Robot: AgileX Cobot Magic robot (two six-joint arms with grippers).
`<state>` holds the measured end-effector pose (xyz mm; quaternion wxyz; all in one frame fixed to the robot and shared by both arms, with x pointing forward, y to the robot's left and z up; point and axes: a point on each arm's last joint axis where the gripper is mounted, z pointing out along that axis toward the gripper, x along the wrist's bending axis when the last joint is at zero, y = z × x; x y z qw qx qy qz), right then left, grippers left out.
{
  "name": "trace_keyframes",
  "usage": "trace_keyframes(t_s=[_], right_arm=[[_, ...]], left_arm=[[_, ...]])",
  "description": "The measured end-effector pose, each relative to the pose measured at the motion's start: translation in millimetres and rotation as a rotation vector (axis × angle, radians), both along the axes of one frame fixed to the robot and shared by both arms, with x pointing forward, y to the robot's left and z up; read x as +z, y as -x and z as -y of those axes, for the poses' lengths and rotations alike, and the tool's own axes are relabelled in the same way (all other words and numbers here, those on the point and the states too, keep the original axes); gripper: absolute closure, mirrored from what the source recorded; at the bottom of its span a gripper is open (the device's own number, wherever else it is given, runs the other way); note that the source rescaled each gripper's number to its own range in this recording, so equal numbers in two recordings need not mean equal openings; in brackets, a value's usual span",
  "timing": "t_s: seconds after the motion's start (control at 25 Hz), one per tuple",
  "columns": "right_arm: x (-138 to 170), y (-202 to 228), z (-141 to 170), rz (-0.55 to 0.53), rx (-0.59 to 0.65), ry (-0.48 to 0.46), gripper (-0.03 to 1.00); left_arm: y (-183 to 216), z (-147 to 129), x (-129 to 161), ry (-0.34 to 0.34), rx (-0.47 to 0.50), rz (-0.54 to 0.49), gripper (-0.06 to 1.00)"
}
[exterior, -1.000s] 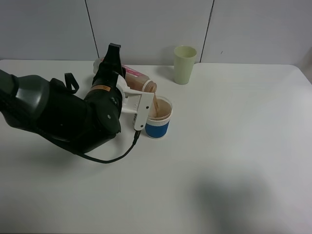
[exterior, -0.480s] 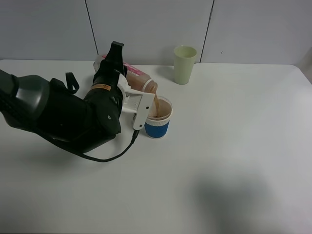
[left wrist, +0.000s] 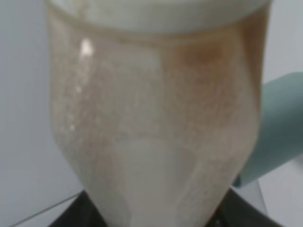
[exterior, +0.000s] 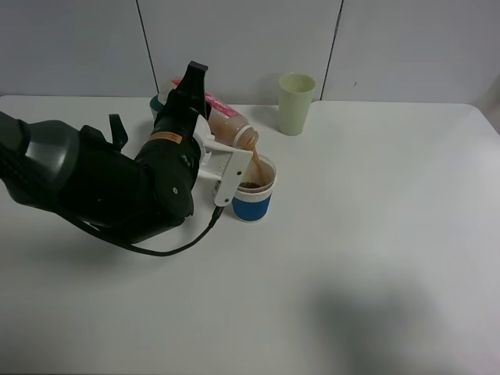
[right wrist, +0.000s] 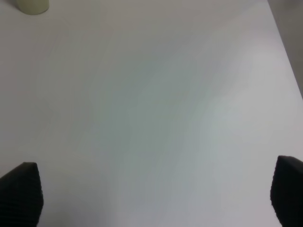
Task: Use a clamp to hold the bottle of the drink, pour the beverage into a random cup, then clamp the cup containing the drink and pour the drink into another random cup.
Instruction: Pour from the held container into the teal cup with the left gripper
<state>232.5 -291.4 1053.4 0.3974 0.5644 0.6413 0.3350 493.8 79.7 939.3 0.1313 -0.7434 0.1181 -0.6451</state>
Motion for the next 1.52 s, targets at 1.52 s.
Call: trace_keyframes(t_s=[1.52], right_arm=[[0,0,0,0.0,0.0,0.0,0.08]], left_arm=[[0,17,13,-0.195,-0.205,0.154,0.9]])
